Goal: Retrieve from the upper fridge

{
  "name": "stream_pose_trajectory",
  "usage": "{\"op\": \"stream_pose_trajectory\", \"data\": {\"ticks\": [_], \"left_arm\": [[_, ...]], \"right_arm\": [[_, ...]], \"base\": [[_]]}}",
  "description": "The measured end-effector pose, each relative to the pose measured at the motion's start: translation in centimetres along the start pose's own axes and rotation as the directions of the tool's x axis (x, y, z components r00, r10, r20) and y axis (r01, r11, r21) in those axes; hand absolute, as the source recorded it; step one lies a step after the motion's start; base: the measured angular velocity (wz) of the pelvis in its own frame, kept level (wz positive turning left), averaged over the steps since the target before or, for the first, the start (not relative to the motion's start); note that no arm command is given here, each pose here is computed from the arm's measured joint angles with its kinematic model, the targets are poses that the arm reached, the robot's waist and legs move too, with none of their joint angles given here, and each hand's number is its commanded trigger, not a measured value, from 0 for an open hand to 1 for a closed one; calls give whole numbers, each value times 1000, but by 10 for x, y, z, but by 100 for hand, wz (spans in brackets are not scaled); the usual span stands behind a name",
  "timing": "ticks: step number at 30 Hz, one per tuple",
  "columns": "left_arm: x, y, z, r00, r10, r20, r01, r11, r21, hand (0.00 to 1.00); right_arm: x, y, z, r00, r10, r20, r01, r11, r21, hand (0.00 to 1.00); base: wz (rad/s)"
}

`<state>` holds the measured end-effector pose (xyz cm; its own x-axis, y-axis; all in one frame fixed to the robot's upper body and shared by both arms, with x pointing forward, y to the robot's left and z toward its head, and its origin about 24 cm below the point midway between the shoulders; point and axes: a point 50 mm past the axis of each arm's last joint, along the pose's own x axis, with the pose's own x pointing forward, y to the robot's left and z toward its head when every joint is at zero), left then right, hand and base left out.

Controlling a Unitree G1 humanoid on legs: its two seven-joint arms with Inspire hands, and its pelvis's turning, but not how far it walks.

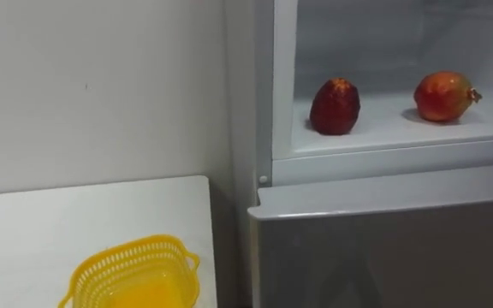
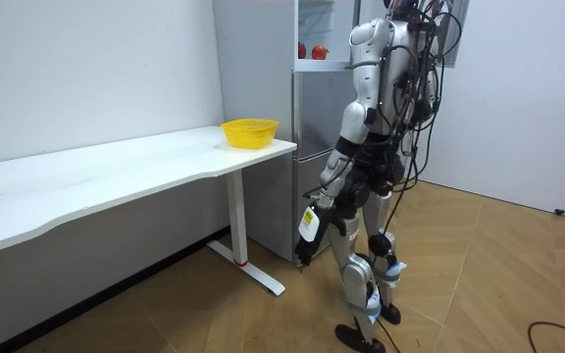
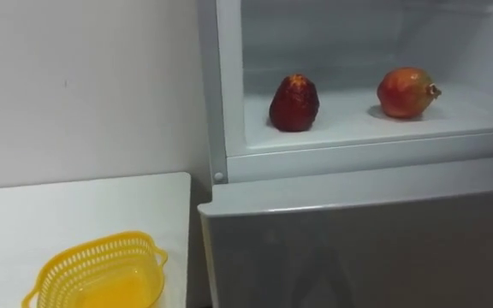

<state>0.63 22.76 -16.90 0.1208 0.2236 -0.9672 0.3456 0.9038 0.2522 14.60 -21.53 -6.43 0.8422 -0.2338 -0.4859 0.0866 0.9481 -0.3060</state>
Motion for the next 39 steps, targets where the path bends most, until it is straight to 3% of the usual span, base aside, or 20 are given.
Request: {"op": "stream_pose_trajectory", "data": {"ticks": [8,11,16,22,26,39], "left_arm": [[0,-3,5,998,-13,57,11,1000,28,0],[0,-5,-1,999,-25,41,23,999,47,0],[0,-9,2,997,-47,64,43,997,62,0],[0,-8,2,995,-67,72,61,995,74,0],[0,-7,1,995,-74,73,69,995,75,0],[0,-6,-2,994,-94,64,91,995,50,0]], "right_arm": [[-19,-11,75,942,-47,331,42,999,21,0],[-36,-20,119,828,-104,550,108,994,26,0],[-50,-23,156,690,-148,708,130,988,80,0],[-68,-20,176,585,-166,794,136,985,106,0],[-69,-23,187,527,-177,831,189,978,88,0],[-67,-34,230,327,-296,897,234,945,227,0]], "base": [[-19],[-8],[0],[2],[8],[13]]}}
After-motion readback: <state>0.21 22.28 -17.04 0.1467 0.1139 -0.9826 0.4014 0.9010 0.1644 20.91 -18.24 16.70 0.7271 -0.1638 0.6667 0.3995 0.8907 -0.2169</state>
